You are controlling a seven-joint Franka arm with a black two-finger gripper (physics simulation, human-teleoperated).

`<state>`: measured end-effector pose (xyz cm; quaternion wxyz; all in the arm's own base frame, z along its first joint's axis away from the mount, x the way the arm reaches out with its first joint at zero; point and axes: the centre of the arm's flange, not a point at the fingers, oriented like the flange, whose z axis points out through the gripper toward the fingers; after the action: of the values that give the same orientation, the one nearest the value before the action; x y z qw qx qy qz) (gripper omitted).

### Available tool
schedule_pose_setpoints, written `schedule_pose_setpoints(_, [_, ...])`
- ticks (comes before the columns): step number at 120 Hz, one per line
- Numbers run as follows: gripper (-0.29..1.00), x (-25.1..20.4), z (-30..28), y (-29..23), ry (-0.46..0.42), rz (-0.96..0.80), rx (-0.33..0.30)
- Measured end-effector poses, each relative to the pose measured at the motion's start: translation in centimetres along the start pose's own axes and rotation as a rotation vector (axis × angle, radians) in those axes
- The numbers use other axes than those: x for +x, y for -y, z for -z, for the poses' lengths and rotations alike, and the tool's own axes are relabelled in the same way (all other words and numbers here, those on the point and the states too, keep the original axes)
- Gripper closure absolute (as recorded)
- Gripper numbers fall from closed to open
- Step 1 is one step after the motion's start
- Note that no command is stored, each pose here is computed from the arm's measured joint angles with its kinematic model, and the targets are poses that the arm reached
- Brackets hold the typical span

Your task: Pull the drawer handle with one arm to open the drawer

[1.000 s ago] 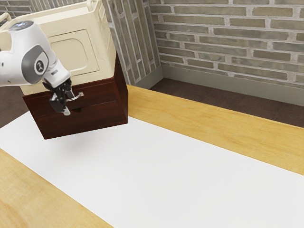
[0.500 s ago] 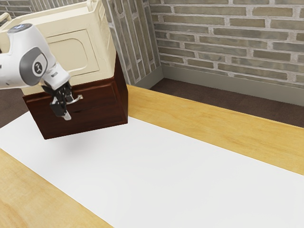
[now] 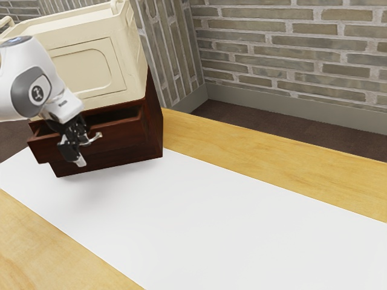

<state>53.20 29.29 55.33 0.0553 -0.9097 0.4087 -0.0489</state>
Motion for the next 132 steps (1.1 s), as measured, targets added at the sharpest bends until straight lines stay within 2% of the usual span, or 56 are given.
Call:
schedule_pose_setpoints(30, [0.18,0.0,1.0,-2.1,0.002,0.013,0.002])
schedule_pose_setpoints(91, [0.18,0.4,3.1,-7.7,-0.003,0.021,0.011])
schedule_pose_setpoints(124, [0.1,2.1,9.8,-11.0,-0.028,0.006,0.118])
schedule_pose_setpoints(132, [0.07,4.2,11.2,-12.2,-0.033,-0.016,0.125])
